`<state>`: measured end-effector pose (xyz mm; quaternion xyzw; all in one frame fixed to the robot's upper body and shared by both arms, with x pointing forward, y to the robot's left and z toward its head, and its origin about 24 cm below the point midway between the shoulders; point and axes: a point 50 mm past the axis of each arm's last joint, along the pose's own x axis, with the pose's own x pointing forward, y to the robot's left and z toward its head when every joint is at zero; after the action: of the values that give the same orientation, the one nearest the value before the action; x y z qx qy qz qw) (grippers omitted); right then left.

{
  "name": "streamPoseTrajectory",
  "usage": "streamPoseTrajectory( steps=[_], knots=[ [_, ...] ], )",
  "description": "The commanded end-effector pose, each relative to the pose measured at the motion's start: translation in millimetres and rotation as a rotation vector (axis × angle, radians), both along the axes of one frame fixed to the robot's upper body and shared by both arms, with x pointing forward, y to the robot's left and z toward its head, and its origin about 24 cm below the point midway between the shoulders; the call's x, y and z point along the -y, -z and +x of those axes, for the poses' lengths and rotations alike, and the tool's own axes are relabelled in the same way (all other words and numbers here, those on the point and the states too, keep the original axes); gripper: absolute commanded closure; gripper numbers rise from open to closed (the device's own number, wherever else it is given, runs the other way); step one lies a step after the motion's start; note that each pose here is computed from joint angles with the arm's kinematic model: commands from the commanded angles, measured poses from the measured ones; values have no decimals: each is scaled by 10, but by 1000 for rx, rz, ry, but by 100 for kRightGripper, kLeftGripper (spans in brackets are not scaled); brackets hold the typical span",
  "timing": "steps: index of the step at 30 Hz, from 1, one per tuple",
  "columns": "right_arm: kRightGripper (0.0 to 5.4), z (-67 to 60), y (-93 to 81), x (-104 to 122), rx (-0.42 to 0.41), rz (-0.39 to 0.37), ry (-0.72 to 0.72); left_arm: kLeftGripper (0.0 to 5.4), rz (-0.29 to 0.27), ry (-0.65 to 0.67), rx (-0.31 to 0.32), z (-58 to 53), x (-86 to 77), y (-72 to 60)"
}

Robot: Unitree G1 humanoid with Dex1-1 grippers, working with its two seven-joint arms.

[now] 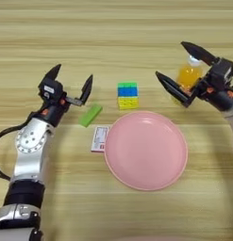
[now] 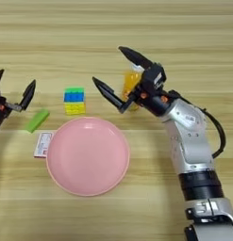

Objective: Move the objects on the table

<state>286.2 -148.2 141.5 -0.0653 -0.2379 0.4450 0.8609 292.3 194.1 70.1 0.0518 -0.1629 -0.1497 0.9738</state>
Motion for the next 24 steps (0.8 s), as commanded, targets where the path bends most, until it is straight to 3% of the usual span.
streamPoseTrajectory(
  steps=[1,9,12,24],
  knots=[
    [0,-54,107,-29,-51,-93,-59,3,17,-26,53,9,22,-42],
    [0,-78,281,-81,-131,-211,-89,3,15,-84,108,-14,55,-78],
    [0,-94,388,-120,-167,-297,-115,3,56,-95,100,4,96,-35],
    [0,-123,554,-131,-237,-494,-212,3,48,-95,114,-31,167,-42]
  ],
)
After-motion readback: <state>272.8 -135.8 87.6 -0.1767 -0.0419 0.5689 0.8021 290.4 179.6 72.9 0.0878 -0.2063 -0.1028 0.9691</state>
